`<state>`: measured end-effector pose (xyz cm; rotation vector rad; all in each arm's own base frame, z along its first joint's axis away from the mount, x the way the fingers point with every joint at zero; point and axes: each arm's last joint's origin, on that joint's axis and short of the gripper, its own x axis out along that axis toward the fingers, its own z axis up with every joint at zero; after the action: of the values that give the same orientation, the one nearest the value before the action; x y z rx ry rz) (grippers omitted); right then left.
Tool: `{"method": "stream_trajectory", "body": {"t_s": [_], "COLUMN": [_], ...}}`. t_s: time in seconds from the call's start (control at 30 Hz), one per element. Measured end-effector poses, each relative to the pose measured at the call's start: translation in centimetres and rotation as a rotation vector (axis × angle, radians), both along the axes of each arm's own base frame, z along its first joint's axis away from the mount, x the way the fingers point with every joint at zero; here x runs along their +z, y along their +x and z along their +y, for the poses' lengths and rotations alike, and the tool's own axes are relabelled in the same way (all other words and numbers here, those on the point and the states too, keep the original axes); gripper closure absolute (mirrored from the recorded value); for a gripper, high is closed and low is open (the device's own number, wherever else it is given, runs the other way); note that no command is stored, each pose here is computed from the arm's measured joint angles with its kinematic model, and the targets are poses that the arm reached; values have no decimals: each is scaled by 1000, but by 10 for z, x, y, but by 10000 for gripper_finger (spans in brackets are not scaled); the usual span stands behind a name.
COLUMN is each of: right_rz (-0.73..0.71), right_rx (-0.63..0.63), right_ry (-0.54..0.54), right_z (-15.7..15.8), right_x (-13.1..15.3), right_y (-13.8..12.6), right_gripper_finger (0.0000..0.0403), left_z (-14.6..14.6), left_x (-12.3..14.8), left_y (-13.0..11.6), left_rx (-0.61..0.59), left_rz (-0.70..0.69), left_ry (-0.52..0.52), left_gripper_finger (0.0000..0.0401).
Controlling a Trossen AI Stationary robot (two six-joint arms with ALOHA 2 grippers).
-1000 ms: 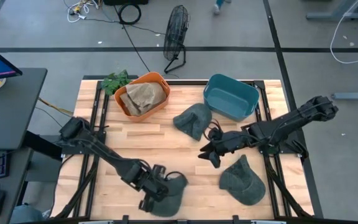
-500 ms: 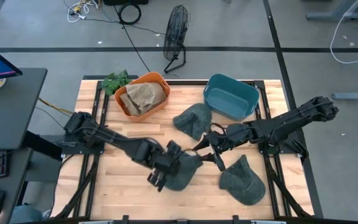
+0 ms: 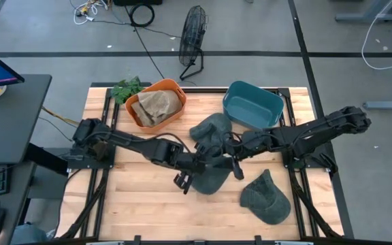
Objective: Pick & Place hat
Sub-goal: Put the bottom left black cap into the dark blue bin
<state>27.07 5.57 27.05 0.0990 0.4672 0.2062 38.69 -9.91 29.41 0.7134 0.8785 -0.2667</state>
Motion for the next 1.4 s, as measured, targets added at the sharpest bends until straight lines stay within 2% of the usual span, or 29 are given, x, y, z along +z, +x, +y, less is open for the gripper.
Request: {"method": "stream_trajectory", "body": {"t_s": [0.3,0.5,0.67,0.8,0.93,1.03,1.23,1.4], "right_rz": [97,135,128,135,167,189,220,270], "right_rx": [5,-53,-40,-40,-63,-85,-133,-218], "right_ry": [8,-35,-70,-66,-33,-2,48,119], "right_z": [-9,-12,-12,-12,-12,-12,-13,-14], "right_x": [-8,-12,-12,-12,-14,-15,-17,-20], "right_y": [-3,-5,-5,-5,-6,-7,-8,-10], "right_gripper_finger": [200,200,203,241,324,384,373,394], "left_z": [15,16,14,15,17,17,22,23], "left_x": [5,7,9,9,8,8,9,9], "left_y": [9,12,13,13,14,14,15,15], "left_rx": [21,17,19,75,131,200,387,476], "left_rz": [-75,-115,-140,-145,-153,-165,-204,-216], "left_ry": [151,162,154,104,54,-15,-186,-265], "left_gripper_finger": [392,394,390,390,391,376,330,282]}}
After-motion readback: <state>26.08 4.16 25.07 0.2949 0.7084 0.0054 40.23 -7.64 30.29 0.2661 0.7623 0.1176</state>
